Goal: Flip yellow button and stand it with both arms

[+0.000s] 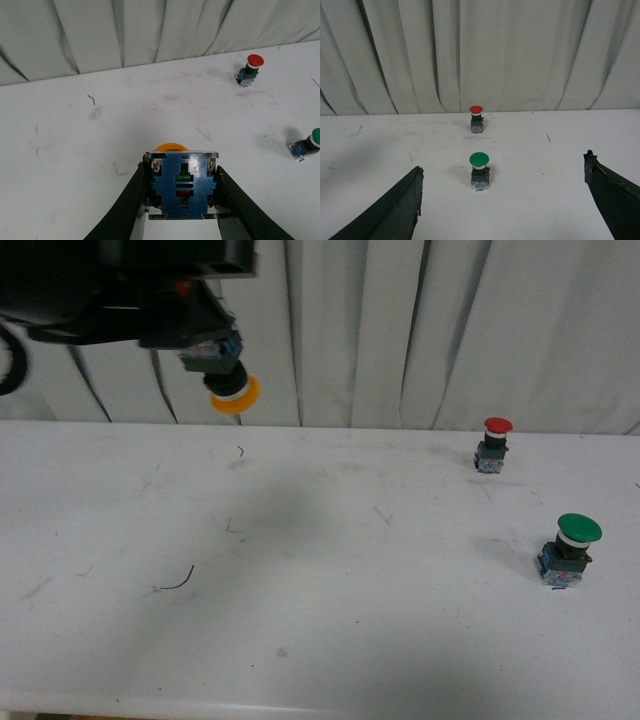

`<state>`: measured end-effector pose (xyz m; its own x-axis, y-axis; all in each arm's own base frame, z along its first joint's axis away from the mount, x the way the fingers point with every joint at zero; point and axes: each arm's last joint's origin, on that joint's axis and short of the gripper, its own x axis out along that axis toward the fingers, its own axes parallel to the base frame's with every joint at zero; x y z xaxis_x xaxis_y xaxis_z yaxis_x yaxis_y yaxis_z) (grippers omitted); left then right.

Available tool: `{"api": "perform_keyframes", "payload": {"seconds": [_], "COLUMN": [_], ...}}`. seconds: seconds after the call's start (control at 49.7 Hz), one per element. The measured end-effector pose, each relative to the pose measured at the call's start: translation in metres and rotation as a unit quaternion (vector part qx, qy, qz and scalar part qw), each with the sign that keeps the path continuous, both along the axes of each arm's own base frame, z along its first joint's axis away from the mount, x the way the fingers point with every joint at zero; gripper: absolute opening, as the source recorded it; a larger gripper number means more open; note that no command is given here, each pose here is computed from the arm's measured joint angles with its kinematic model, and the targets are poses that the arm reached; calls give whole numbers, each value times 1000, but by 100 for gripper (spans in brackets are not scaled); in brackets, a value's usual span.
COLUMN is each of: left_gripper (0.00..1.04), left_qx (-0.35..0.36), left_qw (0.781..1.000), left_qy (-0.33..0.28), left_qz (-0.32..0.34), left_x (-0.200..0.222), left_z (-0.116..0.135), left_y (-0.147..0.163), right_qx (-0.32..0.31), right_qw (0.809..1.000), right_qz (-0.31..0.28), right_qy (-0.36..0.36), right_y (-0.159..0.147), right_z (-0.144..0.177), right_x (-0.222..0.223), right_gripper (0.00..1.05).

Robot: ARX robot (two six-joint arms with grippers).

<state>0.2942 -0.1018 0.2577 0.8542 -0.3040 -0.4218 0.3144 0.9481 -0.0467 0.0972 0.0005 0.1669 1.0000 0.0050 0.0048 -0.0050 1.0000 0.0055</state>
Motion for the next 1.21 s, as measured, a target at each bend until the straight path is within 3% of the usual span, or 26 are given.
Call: {"api": "perform_keyframes", "payload": {"seconds": [0.181, 0.503, 0.765, 0.926, 1.208], "left_gripper": [32, 32, 32, 32, 31], "left_qx": [-45, -191, -335, -423, -518], "left_qw": [999, 979, 927, 892, 835], "left_qy": [-18, -11, 13, 10, -14], "left_qz": [-5, -76, -166, -160, -186], "left_x": [-43, -65, -63, -53, -63], "left_z": [9, 5, -20, -36, -31], "left_y": [20, 35, 40, 48, 37], "right_qx": [0, 0, 0, 0, 0], "right_qw": [1000, 1000, 1000, 1000, 1000], "right_qz": [0, 0, 0, 0, 0], "right_qy": [0, 0, 0, 0, 0], "right_y": [0, 0, 0, 0, 0], "right_z": [0, 0, 0, 0, 0], "right_x": [0, 0, 0, 0, 0], "right_gripper": [98, 98, 98, 98, 98]}}
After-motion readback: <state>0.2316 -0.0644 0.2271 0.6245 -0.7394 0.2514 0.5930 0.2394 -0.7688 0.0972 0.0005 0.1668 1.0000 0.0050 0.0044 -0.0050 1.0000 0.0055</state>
